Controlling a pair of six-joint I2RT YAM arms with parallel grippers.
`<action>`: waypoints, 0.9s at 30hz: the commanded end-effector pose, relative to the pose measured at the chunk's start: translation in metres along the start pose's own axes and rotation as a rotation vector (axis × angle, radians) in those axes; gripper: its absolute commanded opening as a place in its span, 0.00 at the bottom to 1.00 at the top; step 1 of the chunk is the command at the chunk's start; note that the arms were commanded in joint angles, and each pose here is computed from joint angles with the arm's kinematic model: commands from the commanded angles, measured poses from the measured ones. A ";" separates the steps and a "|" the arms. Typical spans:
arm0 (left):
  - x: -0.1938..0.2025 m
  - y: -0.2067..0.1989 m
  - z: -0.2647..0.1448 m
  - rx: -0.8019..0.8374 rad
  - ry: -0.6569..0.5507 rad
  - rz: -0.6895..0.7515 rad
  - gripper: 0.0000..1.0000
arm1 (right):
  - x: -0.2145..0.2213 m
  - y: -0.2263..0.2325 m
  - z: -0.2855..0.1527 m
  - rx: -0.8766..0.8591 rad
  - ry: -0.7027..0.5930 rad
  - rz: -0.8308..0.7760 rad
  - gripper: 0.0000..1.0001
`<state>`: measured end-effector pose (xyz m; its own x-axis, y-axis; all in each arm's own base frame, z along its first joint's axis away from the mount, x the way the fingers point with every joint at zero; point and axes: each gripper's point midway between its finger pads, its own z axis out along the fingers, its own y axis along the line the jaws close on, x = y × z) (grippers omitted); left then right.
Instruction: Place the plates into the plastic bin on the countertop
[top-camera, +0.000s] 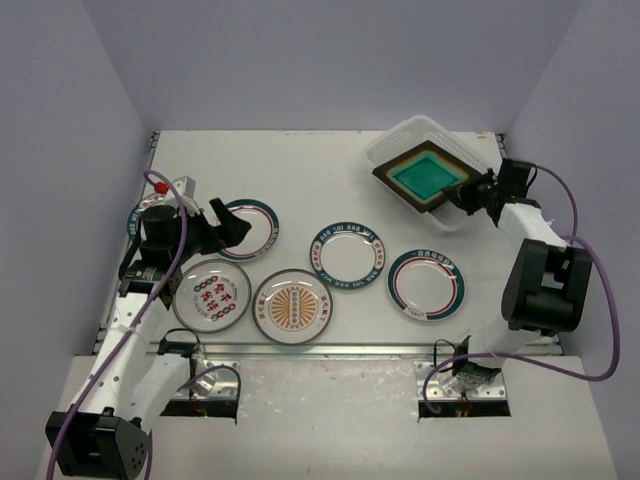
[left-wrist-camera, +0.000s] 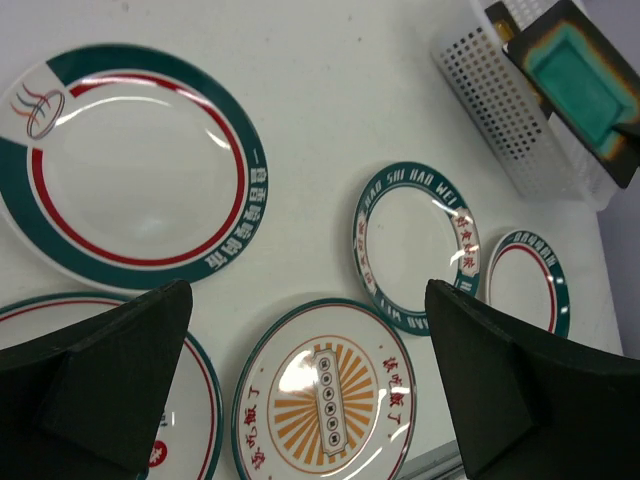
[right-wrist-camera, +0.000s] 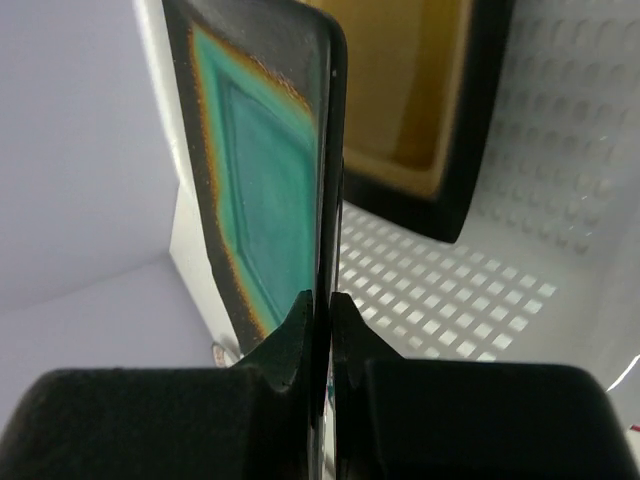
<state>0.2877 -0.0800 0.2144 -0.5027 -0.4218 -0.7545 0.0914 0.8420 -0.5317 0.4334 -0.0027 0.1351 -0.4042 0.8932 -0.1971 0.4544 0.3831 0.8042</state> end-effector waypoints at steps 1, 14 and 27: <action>0.001 -0.007 -0.011 0.039 -0.051 0.093 1.00 | -0.050 0.068 0.001 -0.126 -0.157 -0.077 0.00; 0.012 -0.023 -0.012 0.092 -0.017 0.120 1.00 | -0.073 0.045 0.041 0.075 -0.275 -0.125 0.00; 0.014 -0.025 -0.012 0.101 -0.013 0.127 1.00 | -0.066 0.027 0.069 0.172 -0.157 -0.135 0.42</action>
<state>0.2646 -0.0991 0.2010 -0.5304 -0.3297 -0.7810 0.1828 0.8551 -0.4852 0.4973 -0.0357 0.0872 -0.3656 0.8709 -0.3283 0.6324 0.4913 0.5990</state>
